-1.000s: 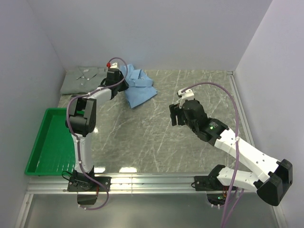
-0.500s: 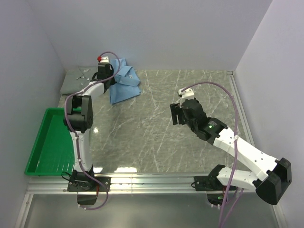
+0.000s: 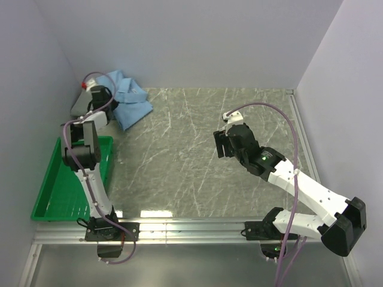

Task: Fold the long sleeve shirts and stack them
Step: Neatly place the folded shirt to the corner

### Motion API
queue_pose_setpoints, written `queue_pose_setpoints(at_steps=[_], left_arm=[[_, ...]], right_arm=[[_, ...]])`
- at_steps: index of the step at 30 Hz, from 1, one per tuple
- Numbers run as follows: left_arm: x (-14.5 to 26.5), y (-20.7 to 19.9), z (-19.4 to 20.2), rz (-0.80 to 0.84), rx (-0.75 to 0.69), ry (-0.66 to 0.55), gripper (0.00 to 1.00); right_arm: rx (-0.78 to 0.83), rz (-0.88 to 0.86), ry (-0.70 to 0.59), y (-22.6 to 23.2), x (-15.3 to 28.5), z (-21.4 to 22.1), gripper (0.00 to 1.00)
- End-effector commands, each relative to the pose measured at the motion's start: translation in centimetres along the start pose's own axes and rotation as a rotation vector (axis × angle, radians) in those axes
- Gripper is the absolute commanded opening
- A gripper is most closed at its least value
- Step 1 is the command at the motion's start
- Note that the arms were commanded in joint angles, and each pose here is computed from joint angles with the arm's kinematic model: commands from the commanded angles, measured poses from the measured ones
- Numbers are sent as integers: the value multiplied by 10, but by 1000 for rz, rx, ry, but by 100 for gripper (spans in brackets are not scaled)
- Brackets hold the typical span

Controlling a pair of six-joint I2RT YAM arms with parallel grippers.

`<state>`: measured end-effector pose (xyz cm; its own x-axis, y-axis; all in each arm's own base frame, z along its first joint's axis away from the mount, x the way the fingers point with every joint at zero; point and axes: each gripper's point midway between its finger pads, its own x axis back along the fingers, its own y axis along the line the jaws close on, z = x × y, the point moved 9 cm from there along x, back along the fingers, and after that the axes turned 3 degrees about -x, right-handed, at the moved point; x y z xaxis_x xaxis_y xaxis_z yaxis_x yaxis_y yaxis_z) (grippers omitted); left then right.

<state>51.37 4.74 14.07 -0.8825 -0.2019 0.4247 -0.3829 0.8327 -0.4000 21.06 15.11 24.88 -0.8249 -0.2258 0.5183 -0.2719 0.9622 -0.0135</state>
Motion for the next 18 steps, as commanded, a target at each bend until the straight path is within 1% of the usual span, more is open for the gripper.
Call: queue_pose_setpoints(at_steps=[1, 2, 3, 5, 10, 14, 18], left_arm=[[26, 8, -70, 116, 334, -285, 1], [29, 13, -72, 140, 444, -308, 1], [34, 21, -81, 169, 500, -367, 1], [39, 30, -74, 172, 580, -391, 0], [23, 39, -65, 166, 649, -365, 0], [17, 50, -54, 187, 768, -351, 1], [15, 49, -56, 206, 802, -355, 0]], right_arm=[[-10, 18, -55, -3, 5, -18, 74], [-9, 18, -54, -3, 5, -17, 74], [-9, 19, -50, -3, 5, -16, 74], [-11, 15, -46, -3, 5, -16, 74], [1, 13, -38, -2, 4, -13, 73], [1, 15, -33, -3, 3, -12, 73], [4, 17, -25, -3, 2, -12, 73]])
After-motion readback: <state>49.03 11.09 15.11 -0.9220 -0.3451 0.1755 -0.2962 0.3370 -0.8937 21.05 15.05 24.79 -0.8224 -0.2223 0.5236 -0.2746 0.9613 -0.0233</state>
